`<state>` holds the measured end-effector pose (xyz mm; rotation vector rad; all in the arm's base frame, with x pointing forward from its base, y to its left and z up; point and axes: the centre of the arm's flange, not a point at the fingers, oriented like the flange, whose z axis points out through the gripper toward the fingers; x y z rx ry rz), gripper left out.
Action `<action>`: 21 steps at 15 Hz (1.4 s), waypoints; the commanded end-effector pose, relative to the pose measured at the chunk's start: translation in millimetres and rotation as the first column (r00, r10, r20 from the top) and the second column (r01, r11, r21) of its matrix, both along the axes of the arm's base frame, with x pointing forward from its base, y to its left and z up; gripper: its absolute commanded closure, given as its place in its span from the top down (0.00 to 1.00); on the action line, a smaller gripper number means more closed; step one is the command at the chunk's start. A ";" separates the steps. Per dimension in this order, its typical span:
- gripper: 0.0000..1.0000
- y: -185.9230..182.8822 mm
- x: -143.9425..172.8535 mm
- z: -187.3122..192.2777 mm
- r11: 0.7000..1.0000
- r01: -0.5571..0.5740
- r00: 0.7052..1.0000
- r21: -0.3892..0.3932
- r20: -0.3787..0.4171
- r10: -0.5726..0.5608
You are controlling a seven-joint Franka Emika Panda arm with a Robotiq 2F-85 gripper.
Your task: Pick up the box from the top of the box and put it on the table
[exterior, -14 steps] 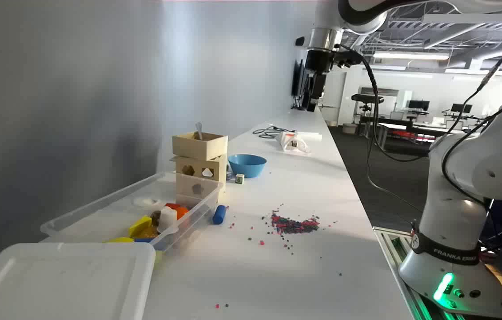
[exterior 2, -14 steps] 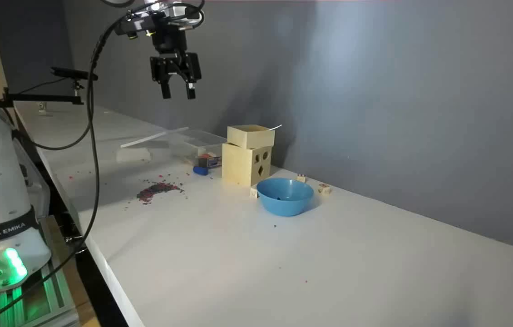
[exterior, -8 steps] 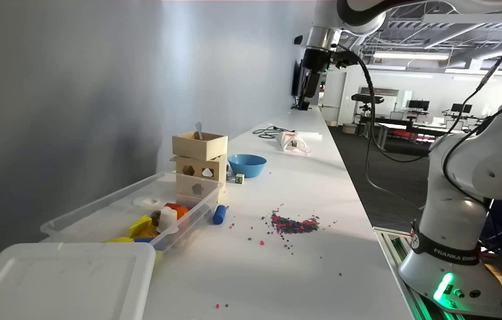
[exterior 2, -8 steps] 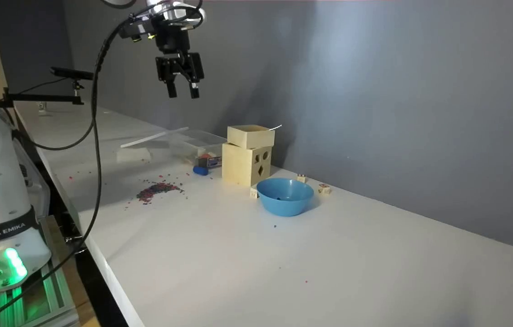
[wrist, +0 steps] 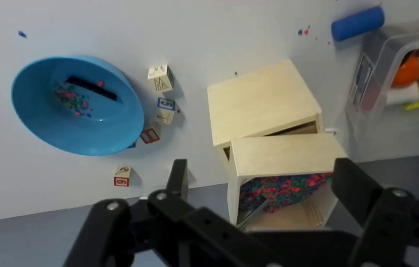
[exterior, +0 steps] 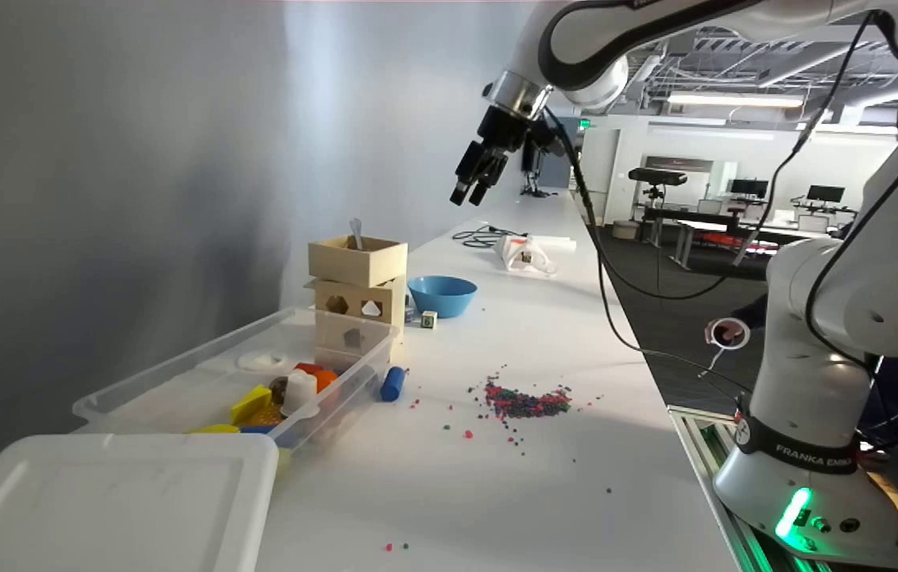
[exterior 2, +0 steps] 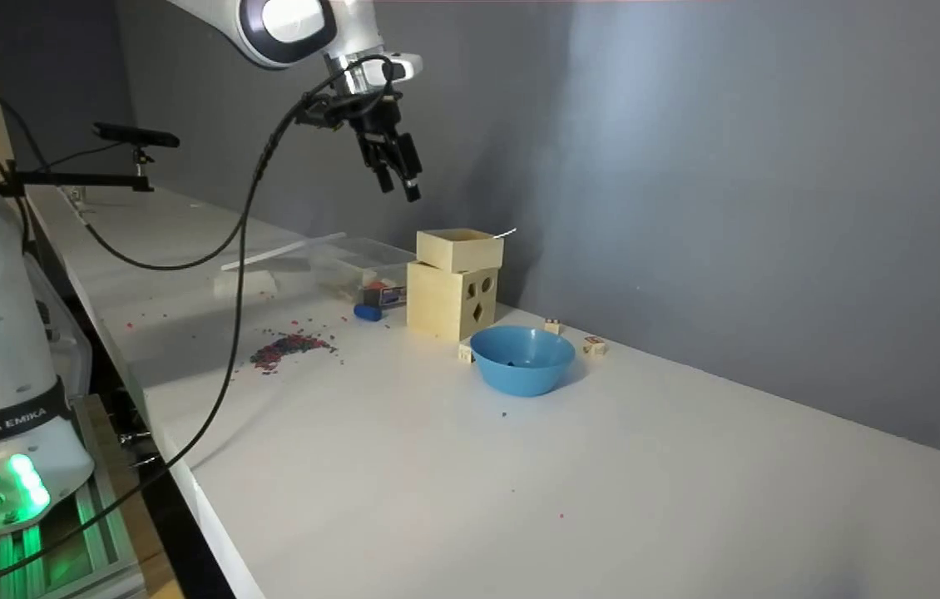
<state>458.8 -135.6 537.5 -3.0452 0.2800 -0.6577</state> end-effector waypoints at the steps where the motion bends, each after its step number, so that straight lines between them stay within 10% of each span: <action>1: 1.00 -4.5 63.5 -16.8 0.997 0.068 0.996 -0.030 0.057 -0.066; 13: 0.98 -15.4 150.7 -80.4 0.985 0.173 0.983 -0.022 0.063 -0.172; 21: 0.33 -5.8 155.1 -76.4 0.980 0.199 0.978 0.010 0.067 -0.199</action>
